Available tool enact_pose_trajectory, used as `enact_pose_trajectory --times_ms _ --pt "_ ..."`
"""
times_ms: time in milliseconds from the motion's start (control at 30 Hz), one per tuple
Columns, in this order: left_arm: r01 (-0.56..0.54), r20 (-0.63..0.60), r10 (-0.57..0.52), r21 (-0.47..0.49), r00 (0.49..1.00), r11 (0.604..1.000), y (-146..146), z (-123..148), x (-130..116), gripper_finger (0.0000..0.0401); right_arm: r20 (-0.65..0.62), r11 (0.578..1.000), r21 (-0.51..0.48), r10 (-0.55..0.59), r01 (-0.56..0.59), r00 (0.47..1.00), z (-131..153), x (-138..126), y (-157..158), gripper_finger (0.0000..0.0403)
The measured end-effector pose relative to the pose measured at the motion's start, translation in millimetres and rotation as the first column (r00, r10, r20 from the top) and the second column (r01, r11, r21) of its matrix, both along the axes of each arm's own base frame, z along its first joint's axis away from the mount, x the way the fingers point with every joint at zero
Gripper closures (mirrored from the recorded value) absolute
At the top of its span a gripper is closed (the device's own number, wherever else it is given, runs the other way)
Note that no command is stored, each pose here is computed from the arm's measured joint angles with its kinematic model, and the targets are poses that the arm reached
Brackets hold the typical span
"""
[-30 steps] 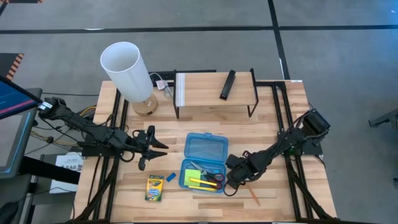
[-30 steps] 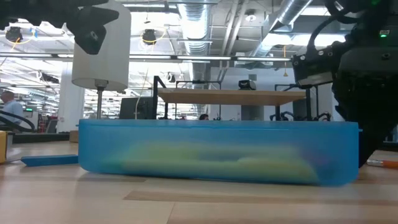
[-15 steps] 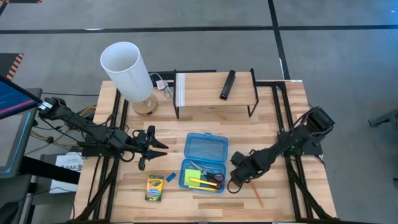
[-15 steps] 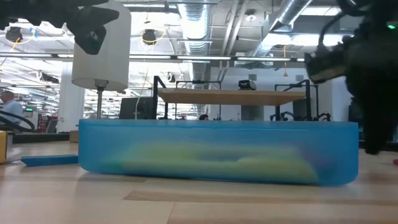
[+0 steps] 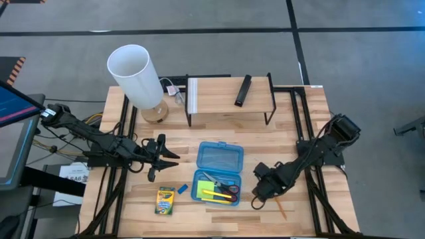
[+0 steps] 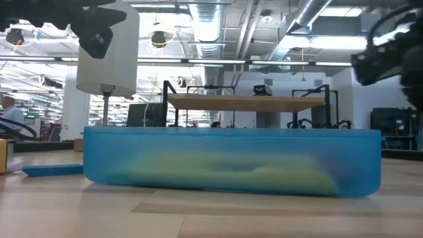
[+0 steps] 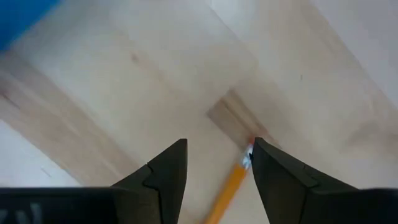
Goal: Pack school essentials
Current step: Put the brown pencil into the blue supply box
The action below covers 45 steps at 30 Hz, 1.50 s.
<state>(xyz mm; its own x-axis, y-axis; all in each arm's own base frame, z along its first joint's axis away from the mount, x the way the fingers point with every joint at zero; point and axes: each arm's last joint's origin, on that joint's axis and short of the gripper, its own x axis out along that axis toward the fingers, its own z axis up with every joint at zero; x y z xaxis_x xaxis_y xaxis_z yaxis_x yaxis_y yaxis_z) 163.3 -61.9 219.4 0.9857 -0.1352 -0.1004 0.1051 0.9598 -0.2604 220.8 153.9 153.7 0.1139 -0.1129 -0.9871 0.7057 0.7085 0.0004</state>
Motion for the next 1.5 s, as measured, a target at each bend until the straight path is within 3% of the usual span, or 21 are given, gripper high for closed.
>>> enact_pose_trajectory --times_ms 200,500,1100,1500 --pt "0.0 0.001 0.0 -0.001 1.0 1.0 0 0 0 0.0287 -0.034 0.999 -0.022 -0.044 0.043 0.998 -13 -16 1 0.0206" --pt "0.0 0.001 0.0 -0.001 1.0 1.0 0 0 0 0.0287 0.009 0.999 0.03 -0.042 0.042 0.999 -30 -23 -3 0.0232" --pt "0.0 0.001 0.0 -0.001 1.0 1.0 0 0 0 0.0287 0.017 0.998 0.048 0.03 -0.031 0.999 -30 -21 -2 0.0391" --pt "-0.005 0.003 0.005 0.001 1.0 1.0 0 0 0 0.0287 0.002 0.994 0.055 0.095 -0.095 0.995 -20 -3 -11 0.0399"
